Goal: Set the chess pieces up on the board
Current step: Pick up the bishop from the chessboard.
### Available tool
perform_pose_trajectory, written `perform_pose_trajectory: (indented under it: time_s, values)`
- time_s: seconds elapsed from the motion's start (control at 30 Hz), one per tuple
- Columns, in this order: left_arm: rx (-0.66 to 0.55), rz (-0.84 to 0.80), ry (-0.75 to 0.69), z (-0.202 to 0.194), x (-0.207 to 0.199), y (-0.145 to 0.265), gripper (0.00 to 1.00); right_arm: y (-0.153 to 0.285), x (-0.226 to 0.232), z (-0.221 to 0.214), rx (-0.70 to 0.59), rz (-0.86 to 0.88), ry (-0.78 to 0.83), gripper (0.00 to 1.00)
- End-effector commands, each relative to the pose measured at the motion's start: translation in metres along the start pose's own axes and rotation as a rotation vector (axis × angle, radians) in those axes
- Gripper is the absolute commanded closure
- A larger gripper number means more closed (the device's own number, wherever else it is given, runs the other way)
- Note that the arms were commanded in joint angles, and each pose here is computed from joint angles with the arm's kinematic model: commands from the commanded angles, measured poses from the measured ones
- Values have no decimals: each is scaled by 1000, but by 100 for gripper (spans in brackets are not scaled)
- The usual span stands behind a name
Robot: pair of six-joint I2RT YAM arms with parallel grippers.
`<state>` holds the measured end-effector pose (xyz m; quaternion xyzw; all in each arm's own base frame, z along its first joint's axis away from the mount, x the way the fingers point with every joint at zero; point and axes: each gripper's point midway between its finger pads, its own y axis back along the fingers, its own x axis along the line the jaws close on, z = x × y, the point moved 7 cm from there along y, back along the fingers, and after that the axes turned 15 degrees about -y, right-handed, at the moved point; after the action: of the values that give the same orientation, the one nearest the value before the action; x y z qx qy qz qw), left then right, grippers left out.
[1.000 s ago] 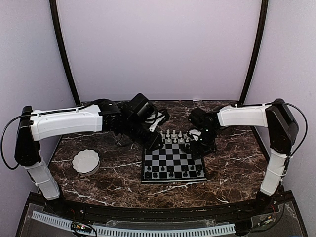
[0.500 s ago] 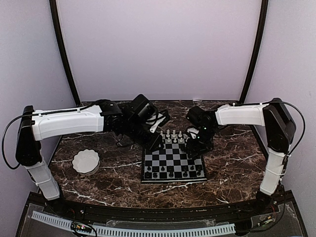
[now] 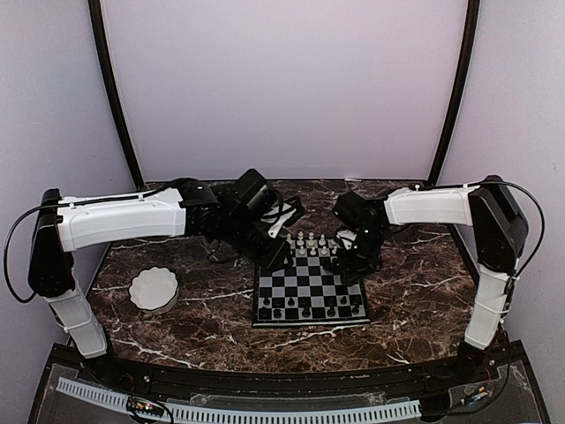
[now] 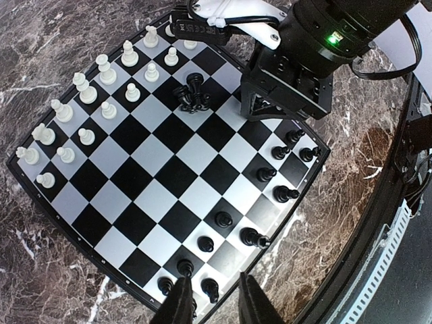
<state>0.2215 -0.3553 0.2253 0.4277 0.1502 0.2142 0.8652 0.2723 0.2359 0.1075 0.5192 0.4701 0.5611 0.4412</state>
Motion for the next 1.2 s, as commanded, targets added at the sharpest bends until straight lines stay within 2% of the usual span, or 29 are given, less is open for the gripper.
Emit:
perform_pose_trajectory:
  time_s: [0.0,0.33,0.8,1.17]
  values:
    - [-11,-12,4,4,1,3,74,-1,-9,-10,16,-54,-4,68]
    - [-10,-16,0,4,0,1,74,1,-12,-14,8,-96,24,66]
    - [-14,-28,-3,7,0,-2,74,-1,-16,-24,21,-134,33,68]
    - [-17,-36,5,8,0,-3,74,13,-12,-22,-30,-98,44,85]
